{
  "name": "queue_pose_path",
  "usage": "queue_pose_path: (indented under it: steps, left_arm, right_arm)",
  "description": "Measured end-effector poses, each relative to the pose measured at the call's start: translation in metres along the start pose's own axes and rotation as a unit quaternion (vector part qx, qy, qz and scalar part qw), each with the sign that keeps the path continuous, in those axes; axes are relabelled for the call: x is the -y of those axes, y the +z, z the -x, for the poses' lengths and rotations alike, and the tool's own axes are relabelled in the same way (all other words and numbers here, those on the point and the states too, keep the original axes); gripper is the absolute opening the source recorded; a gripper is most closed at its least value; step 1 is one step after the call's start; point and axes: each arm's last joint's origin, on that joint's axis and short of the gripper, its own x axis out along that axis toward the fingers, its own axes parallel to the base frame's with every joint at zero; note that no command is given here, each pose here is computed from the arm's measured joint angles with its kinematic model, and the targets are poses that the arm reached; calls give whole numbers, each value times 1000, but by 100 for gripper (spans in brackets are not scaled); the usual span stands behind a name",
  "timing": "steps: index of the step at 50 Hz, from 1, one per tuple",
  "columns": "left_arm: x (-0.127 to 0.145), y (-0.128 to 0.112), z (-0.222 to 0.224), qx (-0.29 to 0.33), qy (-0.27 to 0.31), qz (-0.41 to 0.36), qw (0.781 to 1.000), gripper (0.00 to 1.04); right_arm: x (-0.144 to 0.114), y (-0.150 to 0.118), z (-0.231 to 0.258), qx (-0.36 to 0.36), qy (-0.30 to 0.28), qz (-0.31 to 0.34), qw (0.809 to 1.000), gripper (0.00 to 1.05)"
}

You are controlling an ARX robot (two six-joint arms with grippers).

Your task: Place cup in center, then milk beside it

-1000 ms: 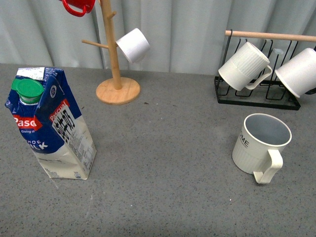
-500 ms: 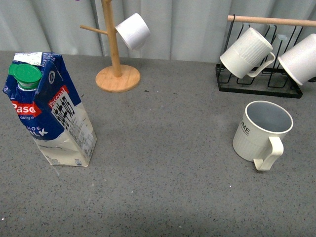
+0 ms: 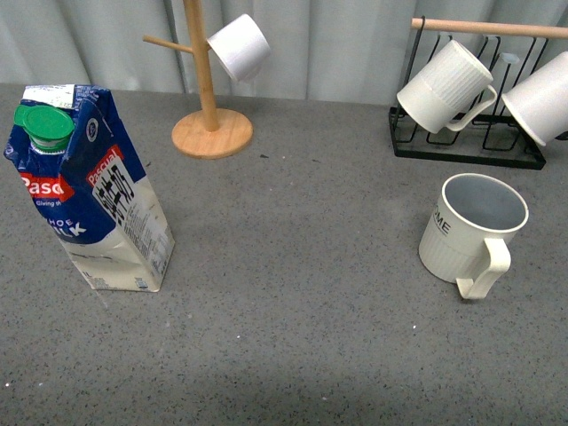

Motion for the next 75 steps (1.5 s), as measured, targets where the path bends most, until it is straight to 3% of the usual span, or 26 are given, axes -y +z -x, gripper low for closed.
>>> queue_pose_path:
  steps: [75]
  left_arm:
    - [0,0,0,0,0,0,1000,98]
  right_arm:
    - [0,0,0,0,0,0,1000,95]
